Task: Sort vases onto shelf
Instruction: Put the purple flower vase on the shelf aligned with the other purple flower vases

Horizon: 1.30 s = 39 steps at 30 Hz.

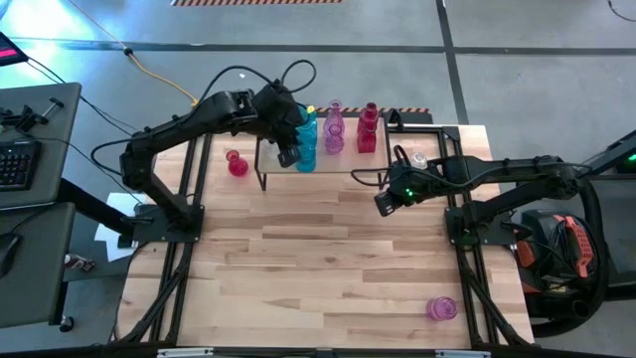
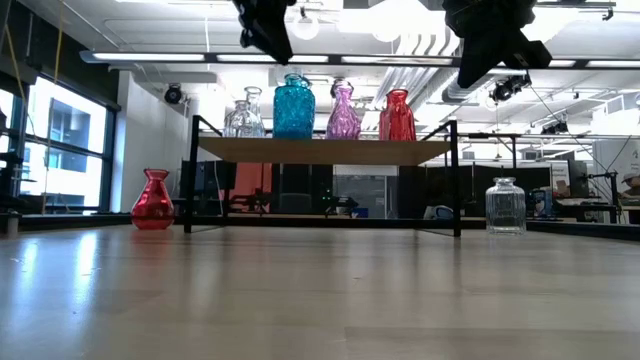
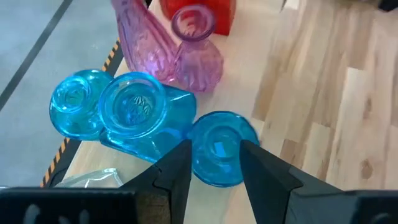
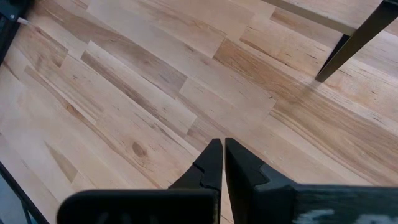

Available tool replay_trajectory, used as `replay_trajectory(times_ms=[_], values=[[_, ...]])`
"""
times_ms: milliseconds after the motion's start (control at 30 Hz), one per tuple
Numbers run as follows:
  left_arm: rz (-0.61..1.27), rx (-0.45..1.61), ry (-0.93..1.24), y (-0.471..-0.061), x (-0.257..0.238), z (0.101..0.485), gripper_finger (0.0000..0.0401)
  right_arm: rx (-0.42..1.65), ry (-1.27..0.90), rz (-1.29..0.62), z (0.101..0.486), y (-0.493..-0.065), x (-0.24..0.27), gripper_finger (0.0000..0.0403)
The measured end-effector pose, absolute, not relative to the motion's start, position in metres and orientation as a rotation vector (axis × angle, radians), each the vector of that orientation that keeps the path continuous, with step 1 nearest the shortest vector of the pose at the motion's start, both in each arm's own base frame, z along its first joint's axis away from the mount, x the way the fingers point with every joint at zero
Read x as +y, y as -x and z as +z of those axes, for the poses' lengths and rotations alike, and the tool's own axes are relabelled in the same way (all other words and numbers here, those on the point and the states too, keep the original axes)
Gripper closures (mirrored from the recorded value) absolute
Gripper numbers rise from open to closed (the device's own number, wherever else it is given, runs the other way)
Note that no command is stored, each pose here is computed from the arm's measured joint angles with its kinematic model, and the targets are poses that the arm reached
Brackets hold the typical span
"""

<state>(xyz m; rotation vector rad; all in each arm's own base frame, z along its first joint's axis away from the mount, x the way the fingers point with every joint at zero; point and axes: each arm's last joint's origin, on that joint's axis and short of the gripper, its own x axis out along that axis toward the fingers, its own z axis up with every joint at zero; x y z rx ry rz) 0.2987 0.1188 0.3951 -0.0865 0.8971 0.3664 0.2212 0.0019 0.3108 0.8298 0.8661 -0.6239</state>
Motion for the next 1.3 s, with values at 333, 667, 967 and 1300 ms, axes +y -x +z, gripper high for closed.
replay_trajectory(times_ms=[333,667,967,1300], values=[[0.242,0.783,0.118,-0.279,0.078,0.424,0.0274,0.866,-0.830,-0.624,0.311,-0.221,0.002,0.0403],[0.155,0.810,0.158,-0.272,0.039,0.429,0.0274,0.866,-0.830,-0.624,0.311,-0.221,0.002,0.0403],[0.124,0.843,0.211,-0.272,0.019,0.427,0.0275,0.866,-0.830,-0.624,0.311,-0.221,0.002,0.0403],[0.105,0.861,0.252,-0.271,0.001,0.426,0.0275,0.865,-0.819,-0.606,0.311,-0.222,0.000,0.0403]])
